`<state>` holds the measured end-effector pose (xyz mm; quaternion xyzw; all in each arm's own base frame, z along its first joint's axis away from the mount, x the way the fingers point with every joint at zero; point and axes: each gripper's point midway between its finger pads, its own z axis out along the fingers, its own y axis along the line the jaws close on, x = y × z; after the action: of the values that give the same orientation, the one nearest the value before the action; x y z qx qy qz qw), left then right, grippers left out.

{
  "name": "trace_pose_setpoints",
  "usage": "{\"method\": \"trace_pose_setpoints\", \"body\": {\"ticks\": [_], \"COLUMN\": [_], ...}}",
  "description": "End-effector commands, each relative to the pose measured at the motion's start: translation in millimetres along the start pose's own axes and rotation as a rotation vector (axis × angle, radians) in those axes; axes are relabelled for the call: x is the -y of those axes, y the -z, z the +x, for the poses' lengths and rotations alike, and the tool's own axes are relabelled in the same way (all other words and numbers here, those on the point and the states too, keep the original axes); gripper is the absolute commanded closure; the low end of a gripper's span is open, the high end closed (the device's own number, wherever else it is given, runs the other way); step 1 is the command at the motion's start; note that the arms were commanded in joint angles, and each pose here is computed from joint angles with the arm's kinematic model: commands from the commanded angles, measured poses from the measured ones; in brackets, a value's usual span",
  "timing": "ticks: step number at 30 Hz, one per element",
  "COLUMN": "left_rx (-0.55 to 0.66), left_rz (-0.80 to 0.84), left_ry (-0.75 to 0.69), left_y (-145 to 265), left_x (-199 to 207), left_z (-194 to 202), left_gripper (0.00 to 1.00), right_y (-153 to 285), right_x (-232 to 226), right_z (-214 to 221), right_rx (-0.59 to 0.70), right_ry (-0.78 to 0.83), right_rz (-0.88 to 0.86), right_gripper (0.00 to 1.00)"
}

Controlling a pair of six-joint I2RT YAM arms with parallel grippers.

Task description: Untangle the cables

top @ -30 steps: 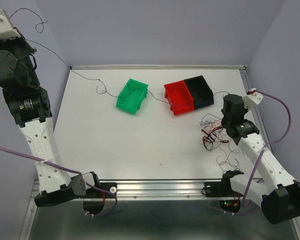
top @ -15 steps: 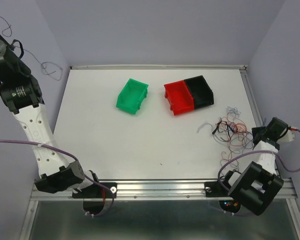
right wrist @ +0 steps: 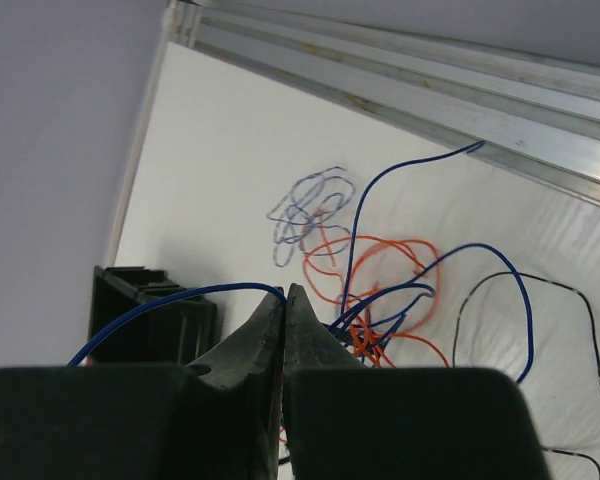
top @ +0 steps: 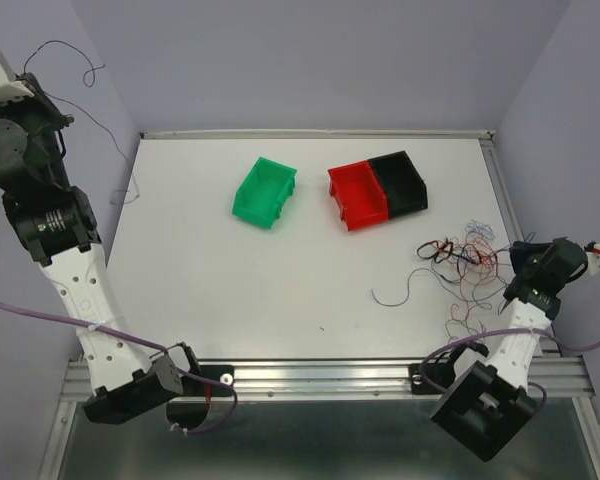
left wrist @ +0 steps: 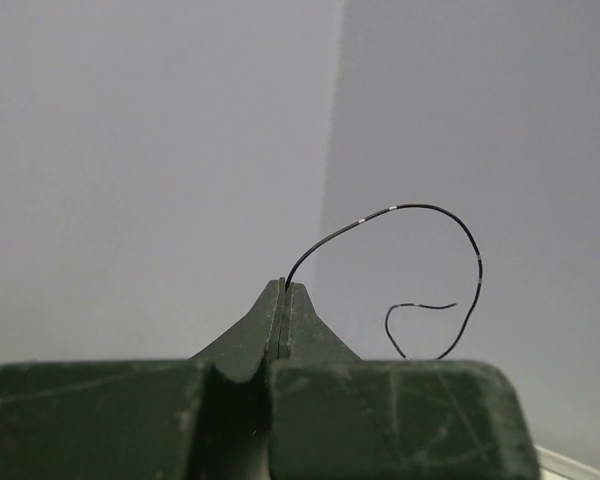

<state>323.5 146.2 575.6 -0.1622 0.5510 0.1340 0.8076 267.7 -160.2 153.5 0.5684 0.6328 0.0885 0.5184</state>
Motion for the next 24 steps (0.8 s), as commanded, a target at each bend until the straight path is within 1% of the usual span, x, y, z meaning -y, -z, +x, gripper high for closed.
{"method": "trace_pose_setpoints", "body": {"ticks": [1,3,7,9,10,14,15,17,18,19,23,24], "left_rx": [0.148,0.144,0.084,0.072,0.056,0.010,0.020,-0.011,-0.035,-0.027,-0.090,-0.102], "left_rz": [0.326,0.407,0.609,0.663,0.697,0.737,0.721,0.729,0.724,0.727,0.695,0.721], "left_ry": [0.028,0.058,0.133,0.162,0.189,0.211,0.206,0.222,0.226,0.228,0.228,0.241], "left_y": [38,49,66,68,71,67,62,59,51,46,22,22], "left_x": [62,77,114,127,140,179,183,196,201,204,214,230], "left_z": [-54,-56,-41,-36,-30,2,6,26,41,44,89,101], "left_gripper": [1.00,1.00,1.00,1.00,1.00,1.00,1.00,1.00,1.00,1.00,1.00,1.00], "right_y": [29,38,41,42,40,44,45,48,52,54,60,61], "right_x": [-57,-68,-71,-74,-73,-82,-82,-82,-84,-84,-89,-89], "right_z": [-18,-15,-5,1,5,16,18,21,21,23,27,30], "right_rx": [0.054,0.033,-0.012,-0.036,-0.051,-0.072,-0.074,-0.073,-0.069,-0.075,-0.085,-0.093], "right_ry": [0.146,0.170,0.187,0.190,0.190,0.208,0.209,0.207,0.209,0.207,0.199,0.199], "right_rz": [-0.259,-0.310,-0.339,-0.359,-0.363,-0.405,-0.412,-0.423,-0.440,-0.445,-0.491,-0.498], "right_gripper": [0.99,0.99,0.99,0.99,0.99,0.99,0.99,0.99,0.99,0.99,0.99,0.99]}}
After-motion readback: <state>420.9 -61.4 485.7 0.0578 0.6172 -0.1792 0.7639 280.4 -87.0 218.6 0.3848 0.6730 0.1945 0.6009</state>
